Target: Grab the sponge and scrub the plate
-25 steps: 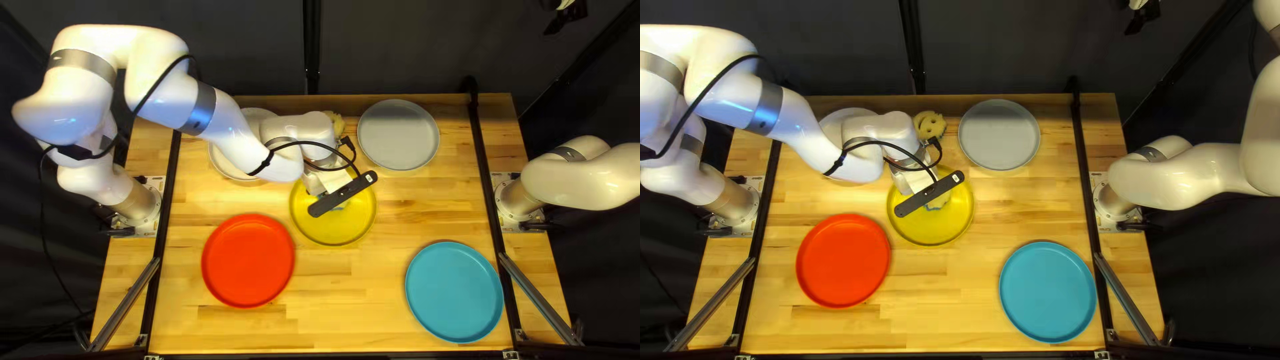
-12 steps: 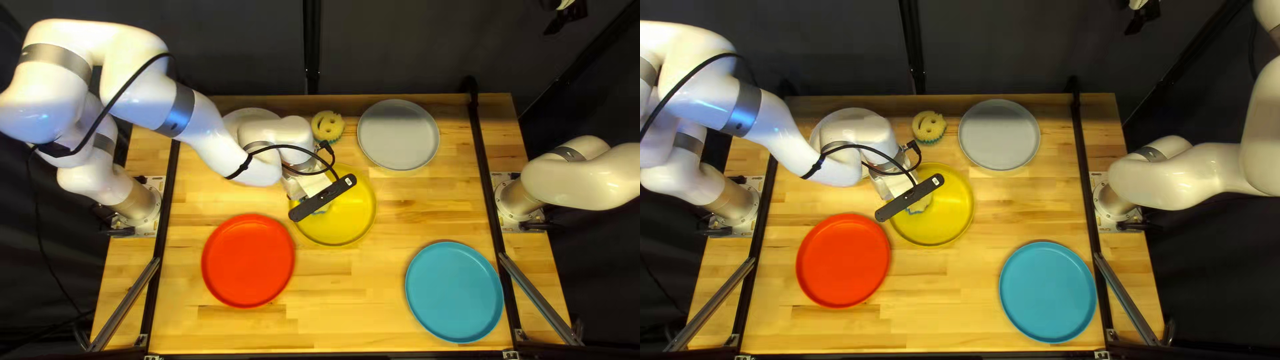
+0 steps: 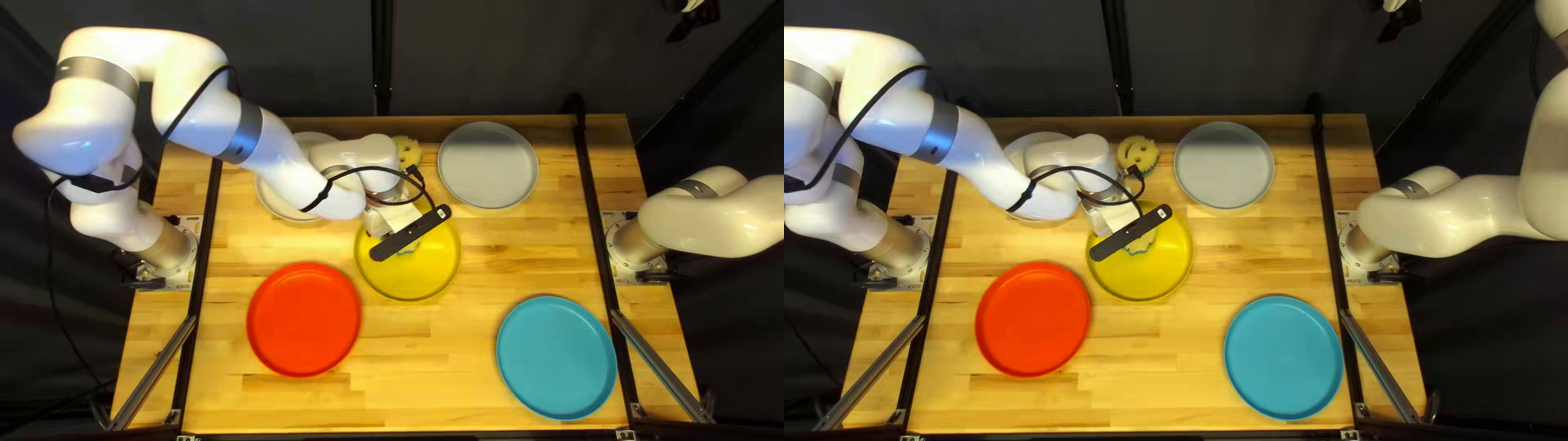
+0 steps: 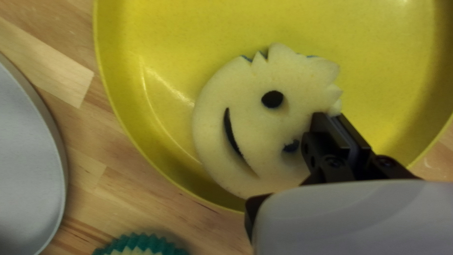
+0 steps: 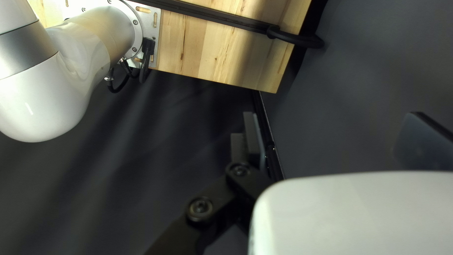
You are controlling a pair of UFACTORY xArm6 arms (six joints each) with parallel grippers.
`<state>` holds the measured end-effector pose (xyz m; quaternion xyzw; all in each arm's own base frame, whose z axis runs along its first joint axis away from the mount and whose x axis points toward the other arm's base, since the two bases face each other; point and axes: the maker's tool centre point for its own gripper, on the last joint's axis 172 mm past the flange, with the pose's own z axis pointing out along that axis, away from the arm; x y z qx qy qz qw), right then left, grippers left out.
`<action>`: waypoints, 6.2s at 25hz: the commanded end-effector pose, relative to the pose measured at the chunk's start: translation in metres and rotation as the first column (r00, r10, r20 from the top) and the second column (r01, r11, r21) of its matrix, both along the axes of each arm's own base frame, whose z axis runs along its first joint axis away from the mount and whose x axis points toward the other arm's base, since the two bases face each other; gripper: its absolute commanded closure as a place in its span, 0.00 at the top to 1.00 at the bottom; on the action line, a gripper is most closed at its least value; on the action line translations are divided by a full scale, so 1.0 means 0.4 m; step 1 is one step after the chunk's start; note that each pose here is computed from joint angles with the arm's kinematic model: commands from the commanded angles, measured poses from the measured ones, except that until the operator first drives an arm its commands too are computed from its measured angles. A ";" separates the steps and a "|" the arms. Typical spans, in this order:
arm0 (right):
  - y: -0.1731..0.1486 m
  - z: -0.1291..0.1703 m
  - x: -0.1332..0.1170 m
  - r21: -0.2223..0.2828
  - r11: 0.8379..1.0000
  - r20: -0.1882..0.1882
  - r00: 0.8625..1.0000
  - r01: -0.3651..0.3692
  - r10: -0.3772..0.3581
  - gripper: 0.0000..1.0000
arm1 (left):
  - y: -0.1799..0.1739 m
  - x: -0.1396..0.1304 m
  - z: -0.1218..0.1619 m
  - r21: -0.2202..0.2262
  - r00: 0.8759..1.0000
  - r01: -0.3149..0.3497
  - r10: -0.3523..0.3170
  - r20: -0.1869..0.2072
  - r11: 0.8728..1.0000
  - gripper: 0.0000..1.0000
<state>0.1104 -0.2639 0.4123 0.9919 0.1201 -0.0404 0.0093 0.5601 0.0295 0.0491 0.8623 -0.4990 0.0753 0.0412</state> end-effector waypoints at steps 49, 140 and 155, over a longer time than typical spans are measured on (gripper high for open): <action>0.000 0.000 0.000 0.000 1.000 0.000 1.000 0.000 0.000 1.00 | -0.137 0.032 0.010 -0.023 0.997 0.083 -0.083 0.005 0.996 0.00; 0.000 0.000 0.000 0.000 1.000 0.000 1.000 0.000 0.000 1.00 | -0.415 -0.495 0.018 -0.032 0.907 0.414 -0.416 -0.068 0.910 0.00; 0.000 0.000 0.000 0.000 1.000 0.000 1.000 0.000 0.000 1.00 | -0.439 -0.721 0.019 -0.061 0.925 0.353 -0.359 -0.126 0.933 0.00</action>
